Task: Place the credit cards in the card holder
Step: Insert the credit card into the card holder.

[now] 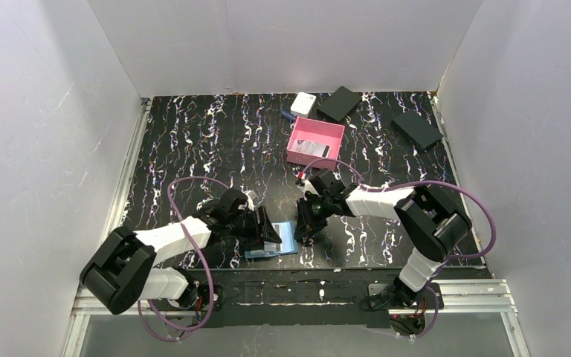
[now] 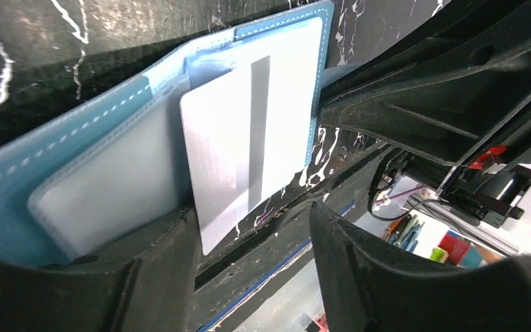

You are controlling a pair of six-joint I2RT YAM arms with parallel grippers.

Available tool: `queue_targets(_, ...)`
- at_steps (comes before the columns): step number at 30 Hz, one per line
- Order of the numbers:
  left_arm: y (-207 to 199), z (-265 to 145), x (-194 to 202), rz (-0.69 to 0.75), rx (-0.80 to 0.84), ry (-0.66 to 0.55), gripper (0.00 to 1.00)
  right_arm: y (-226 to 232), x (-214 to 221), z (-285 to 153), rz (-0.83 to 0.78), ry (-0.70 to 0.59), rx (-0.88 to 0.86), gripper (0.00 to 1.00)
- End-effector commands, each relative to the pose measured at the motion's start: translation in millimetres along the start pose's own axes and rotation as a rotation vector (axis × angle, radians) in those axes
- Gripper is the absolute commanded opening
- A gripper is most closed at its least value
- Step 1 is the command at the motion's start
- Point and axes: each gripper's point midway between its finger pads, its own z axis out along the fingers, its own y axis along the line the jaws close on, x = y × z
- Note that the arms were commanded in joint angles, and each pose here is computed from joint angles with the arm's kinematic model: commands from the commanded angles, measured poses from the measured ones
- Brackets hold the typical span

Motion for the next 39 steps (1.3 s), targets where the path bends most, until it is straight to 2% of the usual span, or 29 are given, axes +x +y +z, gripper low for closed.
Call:
queue_targets(1, 15.5, -12.2, -3.1, 0.017, -0.116, -0.038, 0.60, 3.4, -5.8, -3.2, -0.046, -0.010, 0.011, 0.22)
queue_targets(9, 11.9, -14.4, -7.7, 0.007, -0.132, -0.051, 0.68, 12.6, -12.8, -6.3, -0.051, -0.031, -0.014, 0.24)
queue_targets(18, 8.4, -0.9, -12.4, 0.029, -0.154, -0.030, 0.66, 14.9, -12.1, -1.3, -0.031, -0.029, -0.042, 0.24)
queue_targets(29, -26.1, 9.8, -13.0, 0.155, -0.127, -0.025, 0.63, 19.6, -9.9, 7.1, -0.019, -0.019, -0.075, 0.24)
queue_targets(34, -20.0, 9.3, -13.6, 0.188, -0.190, -0.015, 0.64, 18.8, -8.7, 7.8, -0.020, -0.014, -0.072, 0.24)
queue_targets(39, -12.7, -5.4, -18.1, 0.176, -0.233, -0.078, 0.68, 17.0, -12.5, 2.4, -0.041, -0.030, -0.037, 0.24)
